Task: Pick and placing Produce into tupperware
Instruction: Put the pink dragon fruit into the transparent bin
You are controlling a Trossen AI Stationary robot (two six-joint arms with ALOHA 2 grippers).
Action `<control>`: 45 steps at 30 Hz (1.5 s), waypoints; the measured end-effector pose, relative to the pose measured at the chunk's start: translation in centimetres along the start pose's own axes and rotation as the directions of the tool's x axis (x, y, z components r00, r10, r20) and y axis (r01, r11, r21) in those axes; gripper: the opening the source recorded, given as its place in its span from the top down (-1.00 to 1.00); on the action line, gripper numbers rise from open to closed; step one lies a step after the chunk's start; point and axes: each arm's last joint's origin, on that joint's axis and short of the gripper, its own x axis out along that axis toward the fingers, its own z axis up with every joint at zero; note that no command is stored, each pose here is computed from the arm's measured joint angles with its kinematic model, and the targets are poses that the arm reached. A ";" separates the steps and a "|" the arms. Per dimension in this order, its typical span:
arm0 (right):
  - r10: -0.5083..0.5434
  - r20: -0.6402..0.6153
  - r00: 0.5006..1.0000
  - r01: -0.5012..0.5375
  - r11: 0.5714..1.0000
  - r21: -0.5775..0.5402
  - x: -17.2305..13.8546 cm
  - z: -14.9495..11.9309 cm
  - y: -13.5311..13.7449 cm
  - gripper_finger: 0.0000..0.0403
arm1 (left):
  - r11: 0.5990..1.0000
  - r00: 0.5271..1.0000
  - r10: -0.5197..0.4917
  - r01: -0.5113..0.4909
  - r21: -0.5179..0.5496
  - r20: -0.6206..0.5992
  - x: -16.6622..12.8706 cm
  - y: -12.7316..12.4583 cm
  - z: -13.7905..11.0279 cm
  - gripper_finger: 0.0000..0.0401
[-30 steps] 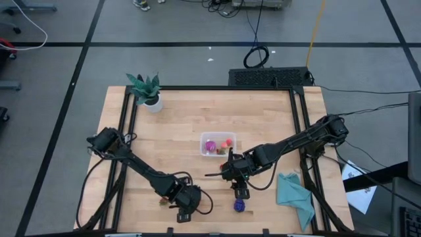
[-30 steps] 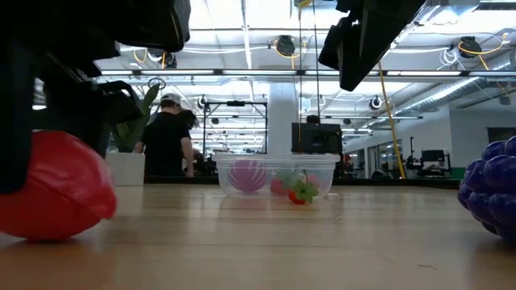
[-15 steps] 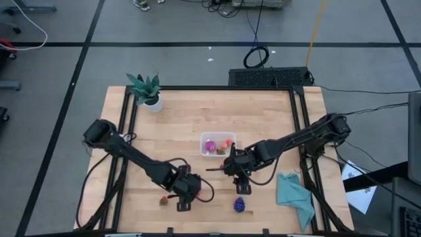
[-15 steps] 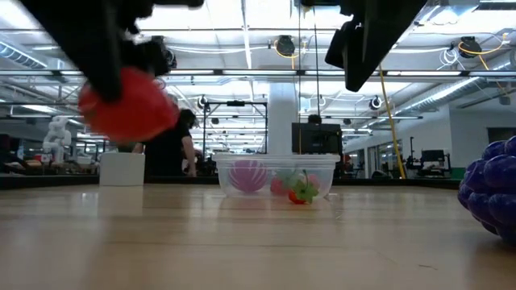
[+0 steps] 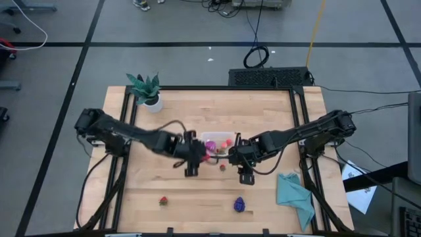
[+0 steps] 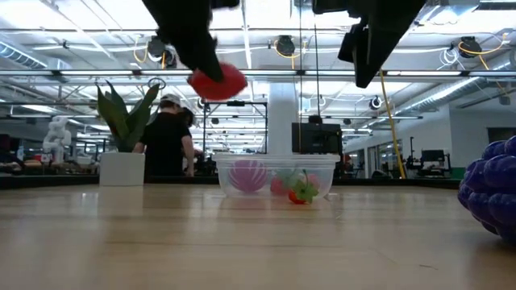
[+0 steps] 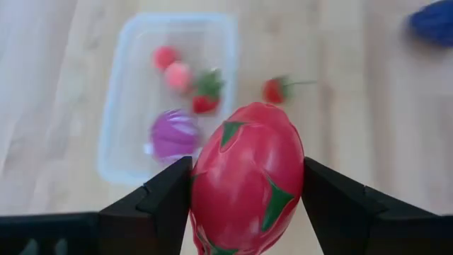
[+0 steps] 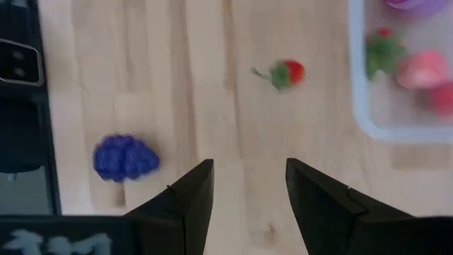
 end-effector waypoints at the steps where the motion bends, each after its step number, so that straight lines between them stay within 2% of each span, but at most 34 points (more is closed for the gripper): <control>1: -0.004 -0.005 1.000 0.004 1.000 0.003 -0.1 -0.1 -0.1 0.16 | 1.000 1.000 0.003 -0.003 -0.007 -0.010 0.2 0.9 0.1 -0.18; 6: -0.037 -0.017 0.999 0.037 0.999 0.010 -0.9 -0.5 -0.5 0.16 | 1.000 0.999 -0.009 0.009 -0.005 0.037 1.0 4.0 1.0 -0.18; 14: -0.048 -0.029 0.998 0.049 0.998 0.025 -1.9 -0.9 -1.0 0.16 | 1.000 0.983 -0.023 0.020 0.021 0.180 1.4 7.0 2.6 -0.18; 18: -0.050 -0.045 0.998 0.051 0.998 0.025 -2.1 -1.2 -1.1 0.16 | 0.999 0.978 -0.032 0.032 0.006 0.204 2.3 8.1 2.9 -0.18; 24: -0.069 -0.093 0.993 0.072 0.997 0.028 -2.2 -1.7 -1.3 0.16 | 0.998 0.975 -0.059 0.057 0.016 0.214 5.1 8.4 3.1 -0.18; 30: -0.082 -0.126 0.989 0.088 0.995 0.039 -2.2 -2.0 -1.4 0.16 | 0.998 0.985 -0.062 0.061 0.013 0.163 7.7 8.3 2.6 -0.18; 36: -0.126 -0.147 0.981 0.134 0.990 0.042 -2.3 -2.3 -1.6 0.16 | 0.994 0.980 -0.111 0.110 0.019 0.168 9.6 8.0 2.5 -0.18; 45: -0.183 -0.172 0.968 0.192 0.981 0.040 -2.5 -2.7 -1.9 0.16 | 0.993 0.985 -0.116 0.116 0.002 0.130 12.0 7.8 1.7 -0.18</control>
